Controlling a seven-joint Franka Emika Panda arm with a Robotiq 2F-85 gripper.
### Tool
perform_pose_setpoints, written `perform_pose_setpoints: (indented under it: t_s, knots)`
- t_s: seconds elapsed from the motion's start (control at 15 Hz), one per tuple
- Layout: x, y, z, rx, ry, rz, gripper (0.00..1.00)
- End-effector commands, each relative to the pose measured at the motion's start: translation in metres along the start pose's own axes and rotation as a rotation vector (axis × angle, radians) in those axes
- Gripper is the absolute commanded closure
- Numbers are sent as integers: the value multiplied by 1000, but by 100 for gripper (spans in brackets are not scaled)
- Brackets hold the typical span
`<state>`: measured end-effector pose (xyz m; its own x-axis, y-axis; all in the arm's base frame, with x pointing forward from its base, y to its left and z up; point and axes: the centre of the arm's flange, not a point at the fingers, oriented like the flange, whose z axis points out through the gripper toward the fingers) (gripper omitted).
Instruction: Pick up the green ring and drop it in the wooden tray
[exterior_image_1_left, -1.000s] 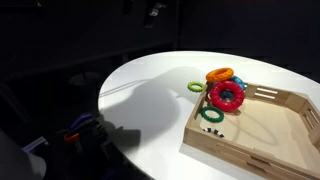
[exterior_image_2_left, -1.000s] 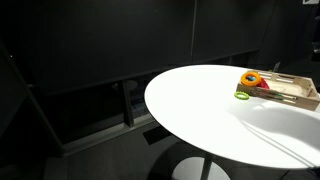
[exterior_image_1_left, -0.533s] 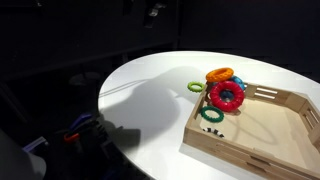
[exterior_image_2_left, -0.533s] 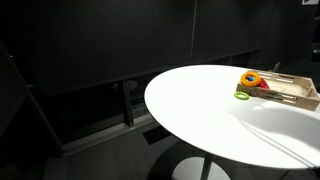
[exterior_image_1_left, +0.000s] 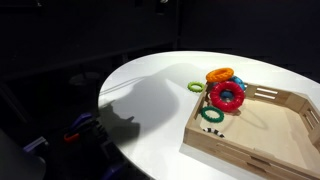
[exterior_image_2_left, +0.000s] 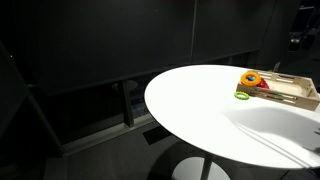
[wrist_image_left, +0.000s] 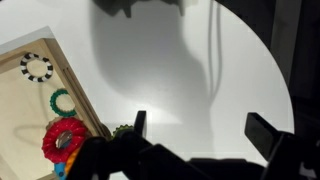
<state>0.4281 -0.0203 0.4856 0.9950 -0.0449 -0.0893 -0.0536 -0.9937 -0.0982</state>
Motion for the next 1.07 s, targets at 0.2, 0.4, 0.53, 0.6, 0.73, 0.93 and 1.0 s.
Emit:
perform_pose_setpoints:
  t_s: [0.2,0.4,0.53,0.6,0.73,0.93,1.0]
  knots:
    - [71,-5,-22,-31,73,107,0]
    - [97,5,-17,-38,64,131,0]
    - [109,15,-6,-48,52,132,0]
    - [114,19,0,-53,48,132,0]
    - [122,29,15,-77,53,125,0]
    - [131,40,40,-125,57,110,0]
    - [135,43,48,-133,53,112,0]
